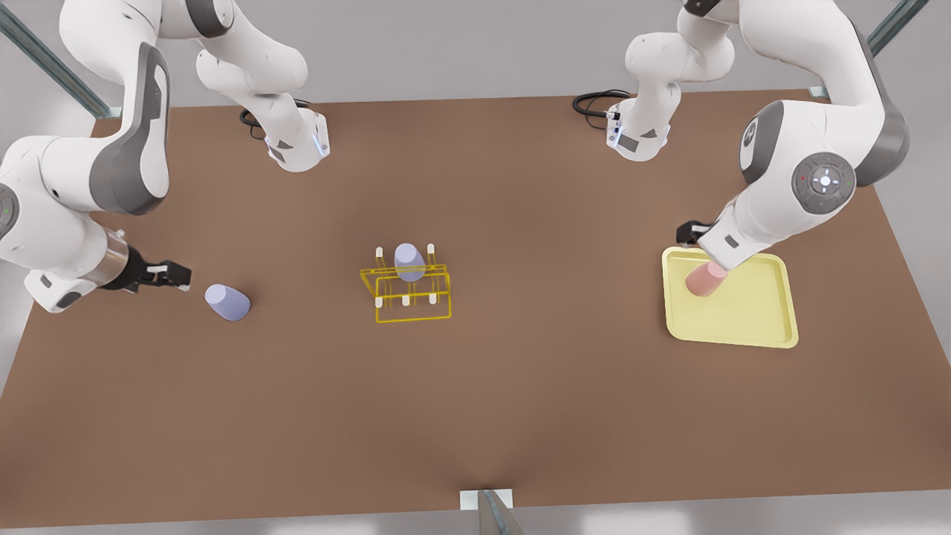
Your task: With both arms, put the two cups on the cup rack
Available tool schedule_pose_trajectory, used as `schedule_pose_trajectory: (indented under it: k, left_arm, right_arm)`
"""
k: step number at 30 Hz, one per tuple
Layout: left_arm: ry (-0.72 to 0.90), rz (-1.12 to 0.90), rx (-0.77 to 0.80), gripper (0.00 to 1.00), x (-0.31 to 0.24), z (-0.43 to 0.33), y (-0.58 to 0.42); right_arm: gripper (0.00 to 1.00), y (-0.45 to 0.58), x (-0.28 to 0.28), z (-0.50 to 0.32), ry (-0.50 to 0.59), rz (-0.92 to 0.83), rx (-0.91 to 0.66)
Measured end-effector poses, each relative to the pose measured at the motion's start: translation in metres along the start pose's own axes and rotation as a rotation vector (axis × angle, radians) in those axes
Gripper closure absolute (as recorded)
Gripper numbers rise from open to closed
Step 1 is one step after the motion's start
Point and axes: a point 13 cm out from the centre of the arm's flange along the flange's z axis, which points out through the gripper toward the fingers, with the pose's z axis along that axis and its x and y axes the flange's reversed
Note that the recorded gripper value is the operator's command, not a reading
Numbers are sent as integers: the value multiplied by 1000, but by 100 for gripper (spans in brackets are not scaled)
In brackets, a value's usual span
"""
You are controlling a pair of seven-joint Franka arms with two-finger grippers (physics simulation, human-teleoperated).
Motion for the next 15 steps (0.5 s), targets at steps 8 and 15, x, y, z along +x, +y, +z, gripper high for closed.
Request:
schedule_pose_trajectory:
  k: [8,15]
  left_arm:
    - [109,-157,47,0,-24,158,98]
    - [78,-212,91,0,-6,296,172]
  right_arm:
    - [0,-40,19,101,125,23,-19]
    - [0,-61,39,245,108,17,-56]
